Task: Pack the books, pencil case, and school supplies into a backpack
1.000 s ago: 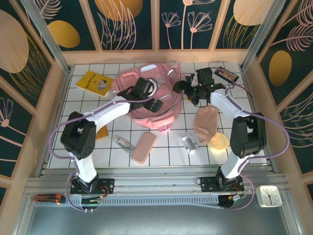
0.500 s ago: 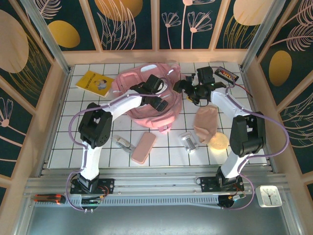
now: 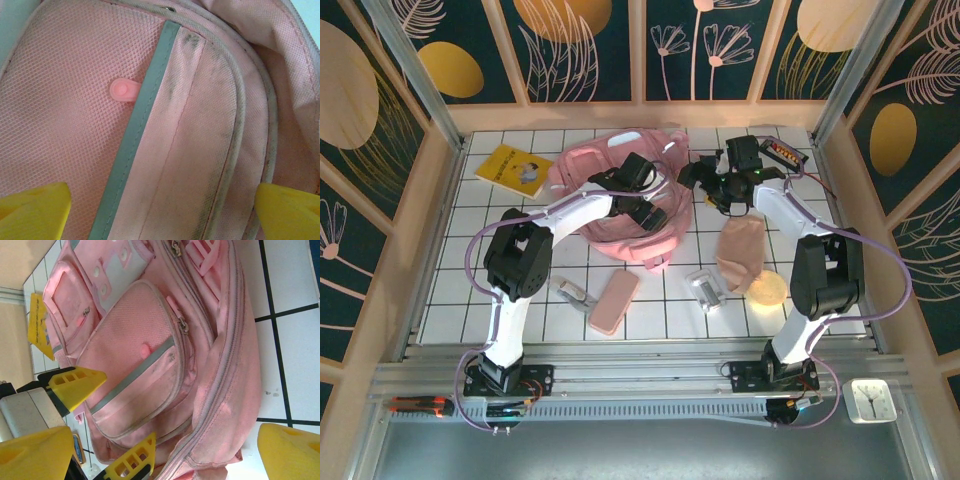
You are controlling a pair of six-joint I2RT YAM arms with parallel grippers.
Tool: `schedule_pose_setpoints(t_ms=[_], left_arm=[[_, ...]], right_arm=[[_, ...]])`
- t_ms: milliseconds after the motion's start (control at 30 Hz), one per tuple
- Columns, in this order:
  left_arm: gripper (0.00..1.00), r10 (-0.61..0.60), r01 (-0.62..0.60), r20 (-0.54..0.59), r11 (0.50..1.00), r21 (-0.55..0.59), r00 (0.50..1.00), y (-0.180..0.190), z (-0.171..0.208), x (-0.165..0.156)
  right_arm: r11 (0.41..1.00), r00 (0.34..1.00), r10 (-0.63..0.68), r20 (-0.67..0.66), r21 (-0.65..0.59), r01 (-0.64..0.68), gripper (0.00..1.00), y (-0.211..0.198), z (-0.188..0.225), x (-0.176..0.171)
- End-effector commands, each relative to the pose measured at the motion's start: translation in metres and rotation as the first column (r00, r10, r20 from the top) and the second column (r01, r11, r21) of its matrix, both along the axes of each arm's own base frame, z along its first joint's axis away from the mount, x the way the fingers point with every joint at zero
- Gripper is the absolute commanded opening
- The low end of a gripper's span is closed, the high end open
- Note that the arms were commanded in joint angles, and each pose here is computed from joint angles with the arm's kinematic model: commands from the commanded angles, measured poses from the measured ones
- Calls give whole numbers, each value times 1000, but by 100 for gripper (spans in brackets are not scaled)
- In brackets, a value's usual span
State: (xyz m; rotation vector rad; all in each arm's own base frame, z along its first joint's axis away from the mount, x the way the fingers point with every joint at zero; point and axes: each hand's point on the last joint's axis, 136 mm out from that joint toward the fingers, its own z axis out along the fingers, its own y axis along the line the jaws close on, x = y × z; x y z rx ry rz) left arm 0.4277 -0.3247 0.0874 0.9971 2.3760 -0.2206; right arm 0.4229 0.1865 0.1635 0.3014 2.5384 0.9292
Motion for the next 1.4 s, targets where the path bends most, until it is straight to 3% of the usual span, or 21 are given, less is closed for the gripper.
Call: schedule_pose_setpoints(t_ms=[0,333,433,600,1000,1200,1300,1367], left_arm=[[93,5,-2,-49,998,56,999,5,-27,-4],[75,45,-38,-68,994,103,997,10,-45,2],[55,42,-35,-69,995,91,997,7,-41,3],[2,42,-37,-62,996,76,997,7,-33,2],[0,31,-29,66,999,-38,997,9,62,0],[0,-47,48,122,999,-5,991,30,74,-27],[0,-67,57,229,997,53,971,54,83,-33],[0,-79,68,342,997,44,936,68,108,-37]], right_arm=[[1000,1000,-17,-13,8,17,95,-2,1,4],[1000,1000,-19,-4,-6,19,95,-5,4,-1],[1000,1000,-20,-3,-6,20,95,-5,3,-2],[1000,1000,-20,4,-6,20,95,-6,4,-4],[998,996,-54,72,-31,57,95,-20,19,-5],[998,969,2,245,-58,13,96,-21,40,3],[992,879,101,465,-119,-50,96,-18,64,4],[974,756,212,620,-193,-115,95,-14,75,-6]])
